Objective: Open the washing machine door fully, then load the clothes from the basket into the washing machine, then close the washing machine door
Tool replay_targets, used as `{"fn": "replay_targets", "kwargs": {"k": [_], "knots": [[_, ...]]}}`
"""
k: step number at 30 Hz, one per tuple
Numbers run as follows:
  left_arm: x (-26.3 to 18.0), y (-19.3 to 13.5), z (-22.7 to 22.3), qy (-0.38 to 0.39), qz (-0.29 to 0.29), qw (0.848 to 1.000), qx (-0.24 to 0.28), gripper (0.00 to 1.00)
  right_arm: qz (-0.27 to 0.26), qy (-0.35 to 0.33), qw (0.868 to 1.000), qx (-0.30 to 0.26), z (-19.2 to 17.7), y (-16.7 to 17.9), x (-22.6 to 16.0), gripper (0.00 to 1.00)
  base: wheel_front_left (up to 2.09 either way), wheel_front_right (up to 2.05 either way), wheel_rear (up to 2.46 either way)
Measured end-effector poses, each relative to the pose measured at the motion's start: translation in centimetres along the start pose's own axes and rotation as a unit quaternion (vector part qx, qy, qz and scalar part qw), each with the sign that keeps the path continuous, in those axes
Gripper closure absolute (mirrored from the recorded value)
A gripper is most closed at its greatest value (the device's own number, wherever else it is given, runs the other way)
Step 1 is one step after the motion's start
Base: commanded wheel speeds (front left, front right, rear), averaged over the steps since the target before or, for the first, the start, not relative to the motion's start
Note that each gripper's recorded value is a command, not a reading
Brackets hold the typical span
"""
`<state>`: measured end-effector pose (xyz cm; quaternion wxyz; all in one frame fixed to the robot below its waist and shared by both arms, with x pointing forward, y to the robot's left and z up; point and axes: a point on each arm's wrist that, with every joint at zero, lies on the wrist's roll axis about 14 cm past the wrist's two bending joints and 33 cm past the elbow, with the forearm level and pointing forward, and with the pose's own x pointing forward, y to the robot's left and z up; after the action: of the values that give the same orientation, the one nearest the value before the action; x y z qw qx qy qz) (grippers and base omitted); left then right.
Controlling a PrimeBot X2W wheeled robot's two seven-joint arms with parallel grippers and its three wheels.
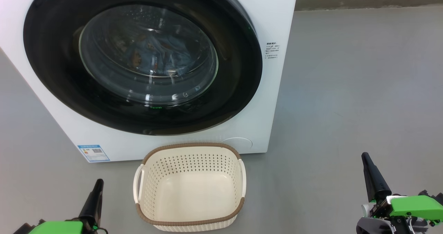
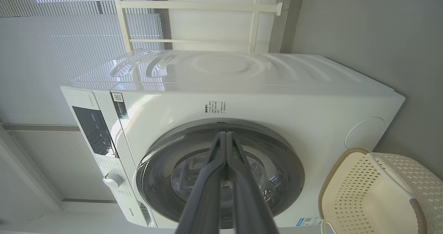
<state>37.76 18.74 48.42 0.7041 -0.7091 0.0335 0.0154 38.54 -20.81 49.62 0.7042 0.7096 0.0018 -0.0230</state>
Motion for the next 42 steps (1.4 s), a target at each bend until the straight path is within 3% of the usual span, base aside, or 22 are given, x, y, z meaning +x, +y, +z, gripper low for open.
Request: {"fn": "replay_targets", "kwargs": {"k": [42], "knots": [[0.00, 0.00, 0.01, 0.000, 0.000, 1.000, 0.000, 1.00, 0.000, -0.001, 1.000, 0.001, 0.07, -0.01, -0.01, 1.00, 0.00, 0.00, 0.00]]}}
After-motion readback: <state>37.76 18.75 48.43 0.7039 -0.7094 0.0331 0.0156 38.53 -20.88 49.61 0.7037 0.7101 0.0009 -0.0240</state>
